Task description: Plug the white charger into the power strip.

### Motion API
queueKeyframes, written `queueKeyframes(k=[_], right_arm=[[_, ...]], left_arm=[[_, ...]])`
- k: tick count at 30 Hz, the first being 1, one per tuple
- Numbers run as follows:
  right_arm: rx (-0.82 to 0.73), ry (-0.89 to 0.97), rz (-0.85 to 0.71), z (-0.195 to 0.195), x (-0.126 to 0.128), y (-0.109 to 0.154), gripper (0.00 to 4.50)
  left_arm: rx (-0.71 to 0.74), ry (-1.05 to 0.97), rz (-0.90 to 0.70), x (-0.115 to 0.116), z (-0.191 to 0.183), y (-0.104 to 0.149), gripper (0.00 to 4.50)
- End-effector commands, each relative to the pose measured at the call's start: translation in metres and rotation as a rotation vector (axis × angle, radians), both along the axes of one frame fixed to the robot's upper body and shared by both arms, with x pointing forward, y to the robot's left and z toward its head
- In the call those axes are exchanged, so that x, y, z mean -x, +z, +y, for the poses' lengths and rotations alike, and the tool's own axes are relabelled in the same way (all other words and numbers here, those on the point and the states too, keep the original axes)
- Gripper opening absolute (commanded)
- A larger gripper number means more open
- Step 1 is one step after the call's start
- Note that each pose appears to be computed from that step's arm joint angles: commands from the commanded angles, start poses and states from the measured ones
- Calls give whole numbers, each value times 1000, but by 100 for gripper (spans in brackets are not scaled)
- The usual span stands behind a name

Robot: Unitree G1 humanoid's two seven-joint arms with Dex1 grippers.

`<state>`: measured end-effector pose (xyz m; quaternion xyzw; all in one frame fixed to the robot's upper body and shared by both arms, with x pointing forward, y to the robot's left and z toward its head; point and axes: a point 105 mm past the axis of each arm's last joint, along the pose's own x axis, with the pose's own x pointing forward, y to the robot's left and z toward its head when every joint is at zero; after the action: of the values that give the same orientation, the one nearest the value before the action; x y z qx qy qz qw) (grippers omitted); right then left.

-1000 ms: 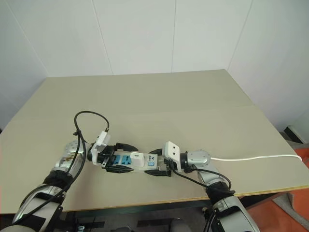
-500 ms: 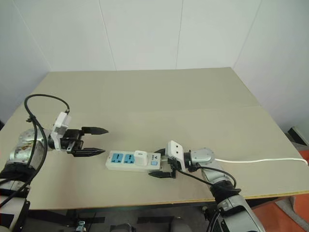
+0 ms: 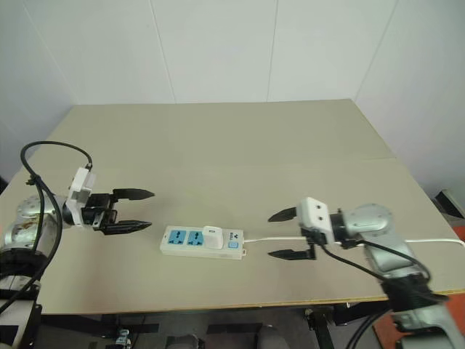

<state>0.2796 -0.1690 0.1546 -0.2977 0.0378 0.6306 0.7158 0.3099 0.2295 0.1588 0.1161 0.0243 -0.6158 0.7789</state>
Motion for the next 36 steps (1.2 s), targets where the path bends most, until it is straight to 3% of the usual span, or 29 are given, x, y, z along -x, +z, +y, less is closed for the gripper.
queueKeyframes(k=[1, 9, 36], right_arm=[[7, -2, -74, -17, 13, 29, 444], [37, -75, -90, -39, 31, 38, 444], [-30, -170, -127, -24, 43, 37, 444]], left_arm=[[-22, 1, -33, 10, 8, 6, 450], [-19, 10, -17, 21, 11, -2, 450], [-47, -13, -30, 10, 2, 10, 450]])
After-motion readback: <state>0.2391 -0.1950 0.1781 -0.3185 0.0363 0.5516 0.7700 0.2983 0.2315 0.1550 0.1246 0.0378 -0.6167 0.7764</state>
